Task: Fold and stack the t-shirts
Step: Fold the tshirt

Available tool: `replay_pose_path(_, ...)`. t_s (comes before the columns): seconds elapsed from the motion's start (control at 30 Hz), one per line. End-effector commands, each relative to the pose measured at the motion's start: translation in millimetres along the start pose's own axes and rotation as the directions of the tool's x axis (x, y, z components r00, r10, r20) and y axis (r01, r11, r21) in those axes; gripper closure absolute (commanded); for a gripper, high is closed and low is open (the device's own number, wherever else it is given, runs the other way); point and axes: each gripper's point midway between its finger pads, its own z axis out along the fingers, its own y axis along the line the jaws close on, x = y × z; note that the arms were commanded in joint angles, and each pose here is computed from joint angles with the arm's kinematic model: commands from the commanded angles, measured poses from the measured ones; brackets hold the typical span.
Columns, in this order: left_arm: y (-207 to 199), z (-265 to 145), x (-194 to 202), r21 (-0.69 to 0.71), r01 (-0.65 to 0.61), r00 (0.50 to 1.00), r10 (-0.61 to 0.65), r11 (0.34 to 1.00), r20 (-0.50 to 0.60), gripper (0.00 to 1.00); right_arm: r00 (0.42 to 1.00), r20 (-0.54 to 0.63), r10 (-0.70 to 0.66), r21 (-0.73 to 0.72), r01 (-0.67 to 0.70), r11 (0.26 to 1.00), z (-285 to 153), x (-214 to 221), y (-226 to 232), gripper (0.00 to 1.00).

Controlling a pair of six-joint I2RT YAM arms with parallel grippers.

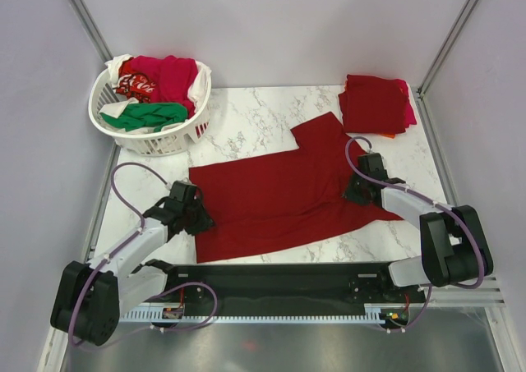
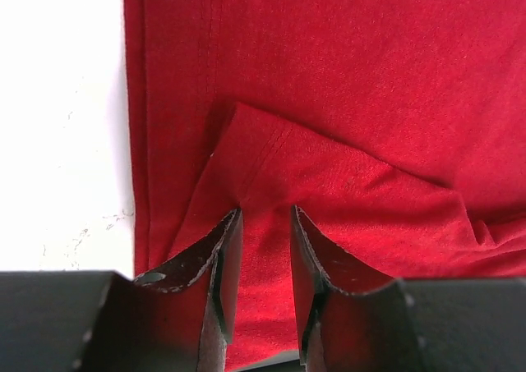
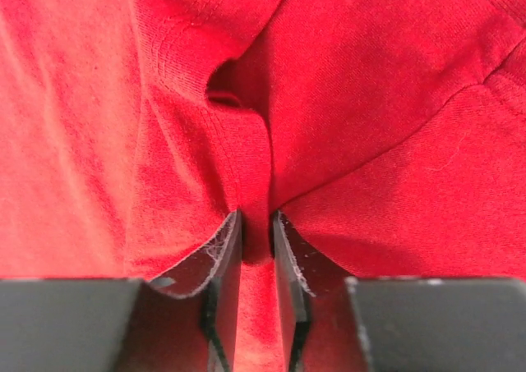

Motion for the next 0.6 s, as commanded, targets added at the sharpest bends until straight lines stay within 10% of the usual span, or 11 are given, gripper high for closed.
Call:
replay_pose_path(0.0,-1,3,-5,0.013,0.017,0.999,-0.017,1.000,0.042,0.63,1.000,0.020,-0.006,-0.010,0.006,1.000,-2,-8,6,0.73)
replay_pose_path(0.4,2,4,-6,-0.004,0.018,0.998,-0.018,1.000,0.056,0.65,0.997,0.023,-0.067,0.005,0.067,0.998,-24,-14,5,0.67)
replay_pose_path(0.57,2,4,-5,0.002,0.014,0.998,-0.014,1.000,0.055,0.65,0.997,0.013,-0.070,-0.005,0.070,0.998,-20,-12,6,0.96)
